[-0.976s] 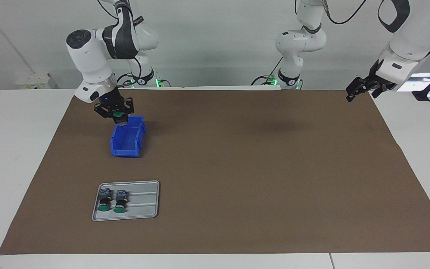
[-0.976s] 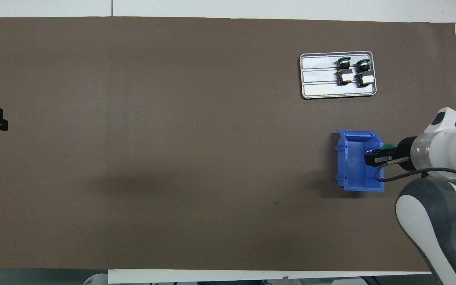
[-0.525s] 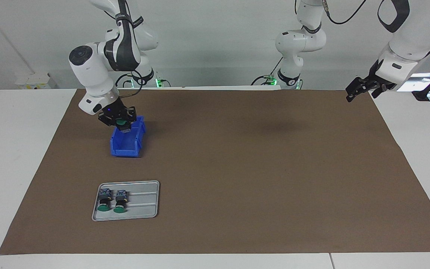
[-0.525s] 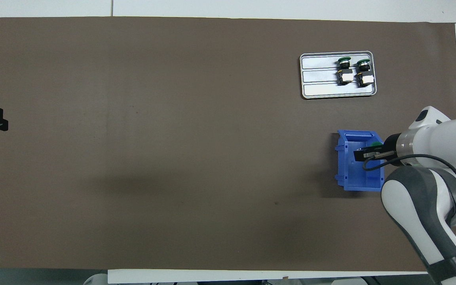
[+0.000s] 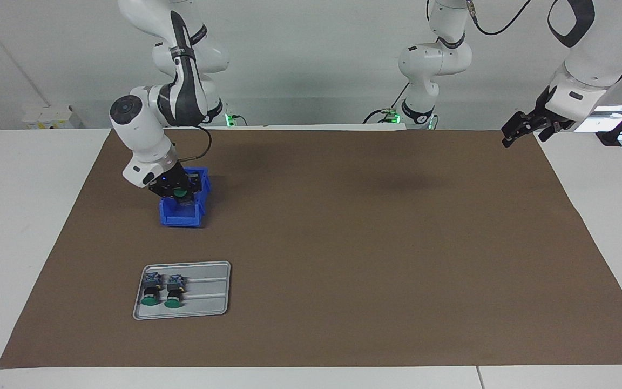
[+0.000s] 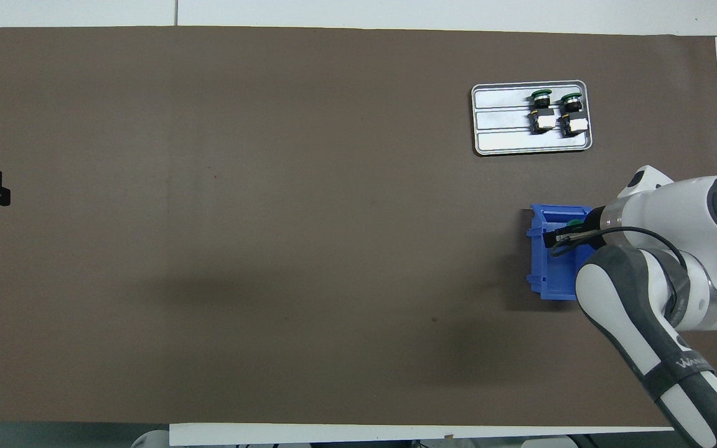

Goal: Place and press button with both arms
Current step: 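Lower the part into the blue bin and open the right gripper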

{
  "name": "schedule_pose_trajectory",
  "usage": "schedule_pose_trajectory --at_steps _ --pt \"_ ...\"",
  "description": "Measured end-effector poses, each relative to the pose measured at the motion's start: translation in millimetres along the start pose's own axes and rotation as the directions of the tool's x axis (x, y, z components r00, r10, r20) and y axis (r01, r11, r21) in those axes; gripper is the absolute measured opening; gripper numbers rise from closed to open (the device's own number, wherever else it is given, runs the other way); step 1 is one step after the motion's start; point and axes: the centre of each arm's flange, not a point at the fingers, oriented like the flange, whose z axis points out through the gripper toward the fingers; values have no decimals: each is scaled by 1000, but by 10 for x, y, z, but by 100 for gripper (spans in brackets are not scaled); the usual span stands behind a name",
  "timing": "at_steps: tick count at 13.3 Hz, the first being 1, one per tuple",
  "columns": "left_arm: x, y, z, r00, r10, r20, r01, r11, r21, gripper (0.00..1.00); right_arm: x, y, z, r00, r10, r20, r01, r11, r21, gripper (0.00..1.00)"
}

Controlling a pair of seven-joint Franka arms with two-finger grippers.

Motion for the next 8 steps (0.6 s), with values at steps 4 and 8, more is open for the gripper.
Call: schedule_pose_trajectory --at_steps 4,8 --pt "0 5 19 1000 1 4 -1 1000 0 100 -16 3 30 1000 0 6 0 1000 1 43" --pt "-2 37 18 1000 11 4 -11 1000 1 100 -16 4 29 1000 -1 5 1 1000 1 65"
